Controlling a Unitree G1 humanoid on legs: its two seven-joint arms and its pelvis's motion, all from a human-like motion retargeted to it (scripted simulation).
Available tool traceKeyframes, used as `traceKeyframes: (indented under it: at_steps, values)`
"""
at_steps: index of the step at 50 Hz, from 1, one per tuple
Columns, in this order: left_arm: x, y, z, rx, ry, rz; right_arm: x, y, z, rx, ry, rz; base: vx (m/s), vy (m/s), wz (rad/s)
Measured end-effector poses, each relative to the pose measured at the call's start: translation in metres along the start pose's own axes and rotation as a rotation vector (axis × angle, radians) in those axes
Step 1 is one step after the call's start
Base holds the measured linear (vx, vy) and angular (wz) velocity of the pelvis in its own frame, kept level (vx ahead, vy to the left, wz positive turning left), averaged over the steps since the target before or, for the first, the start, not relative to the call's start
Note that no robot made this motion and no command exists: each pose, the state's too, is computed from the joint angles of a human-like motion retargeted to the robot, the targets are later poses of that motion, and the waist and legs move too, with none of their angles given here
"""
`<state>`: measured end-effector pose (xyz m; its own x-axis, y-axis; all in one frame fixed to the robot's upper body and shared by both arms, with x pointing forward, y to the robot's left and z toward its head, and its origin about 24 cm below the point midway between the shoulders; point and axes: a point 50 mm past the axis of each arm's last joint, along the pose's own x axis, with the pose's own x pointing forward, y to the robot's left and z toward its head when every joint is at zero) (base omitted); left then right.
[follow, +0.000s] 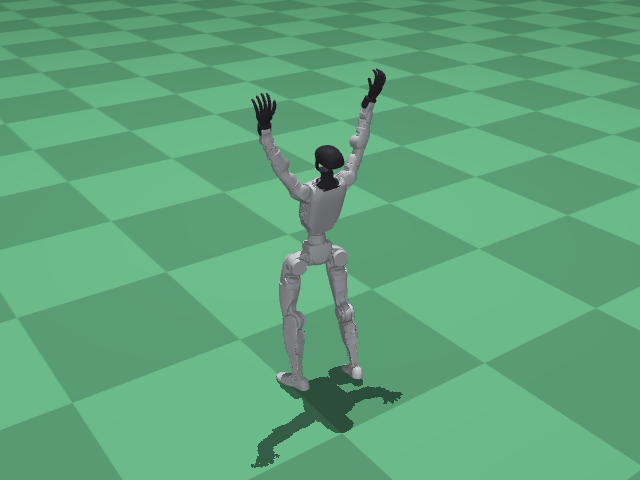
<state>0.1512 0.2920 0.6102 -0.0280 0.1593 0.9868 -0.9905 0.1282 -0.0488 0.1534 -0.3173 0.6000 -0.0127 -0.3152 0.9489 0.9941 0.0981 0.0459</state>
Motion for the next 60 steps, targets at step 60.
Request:
traceKeyframes:
  at_steps: [60]
  values:
    - [-0.138, 0.189, -0.201, 0.142, 0.541, 0.84, -0.054, -0.167, -0.139, 0.651, 0.317, -1.111, 0.03, 0.04, 0.02]
